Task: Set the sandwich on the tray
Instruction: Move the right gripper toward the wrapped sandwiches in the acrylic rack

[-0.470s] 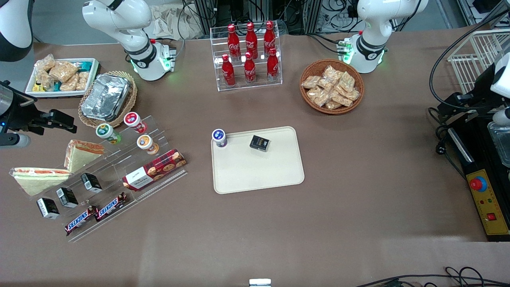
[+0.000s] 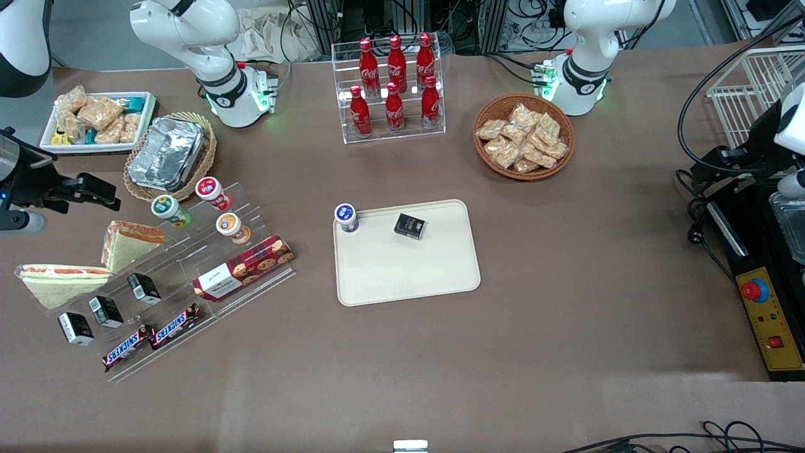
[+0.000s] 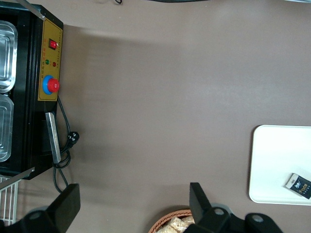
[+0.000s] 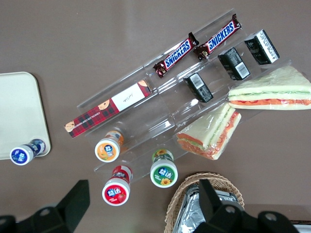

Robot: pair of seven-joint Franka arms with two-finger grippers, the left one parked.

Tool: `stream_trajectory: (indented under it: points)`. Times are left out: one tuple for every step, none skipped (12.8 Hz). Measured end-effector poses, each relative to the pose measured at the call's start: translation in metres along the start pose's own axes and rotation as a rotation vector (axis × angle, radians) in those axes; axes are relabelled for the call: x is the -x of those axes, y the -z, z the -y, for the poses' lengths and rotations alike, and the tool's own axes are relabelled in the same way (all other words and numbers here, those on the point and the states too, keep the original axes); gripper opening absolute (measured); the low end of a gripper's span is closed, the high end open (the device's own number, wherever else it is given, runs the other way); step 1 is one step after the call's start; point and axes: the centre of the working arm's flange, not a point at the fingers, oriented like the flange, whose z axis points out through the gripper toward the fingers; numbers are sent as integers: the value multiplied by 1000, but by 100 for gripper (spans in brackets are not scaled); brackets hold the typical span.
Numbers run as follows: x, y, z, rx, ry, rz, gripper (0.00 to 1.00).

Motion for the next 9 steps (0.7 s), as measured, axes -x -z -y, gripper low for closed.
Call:
stream_trajectory:
  points:
    - [0,0,0,0,0,0,100]
    - [0,0,0,0,-1,-1,100]
    - [0,0,-1,0,-11,-3,100]
    - [0,0,-3,0,-44,-5,100]
    - [-1,1,-4,0,-93,-9,100]
    - [-1,0,-6,-1,-147,-9,100]
    - [-2,-1,-10,-1,-207,-8,100]
    - [-3,-2,-17,-2,-274,-7,100]
    - [-4,-4,-25,-2,-340,-7,100]
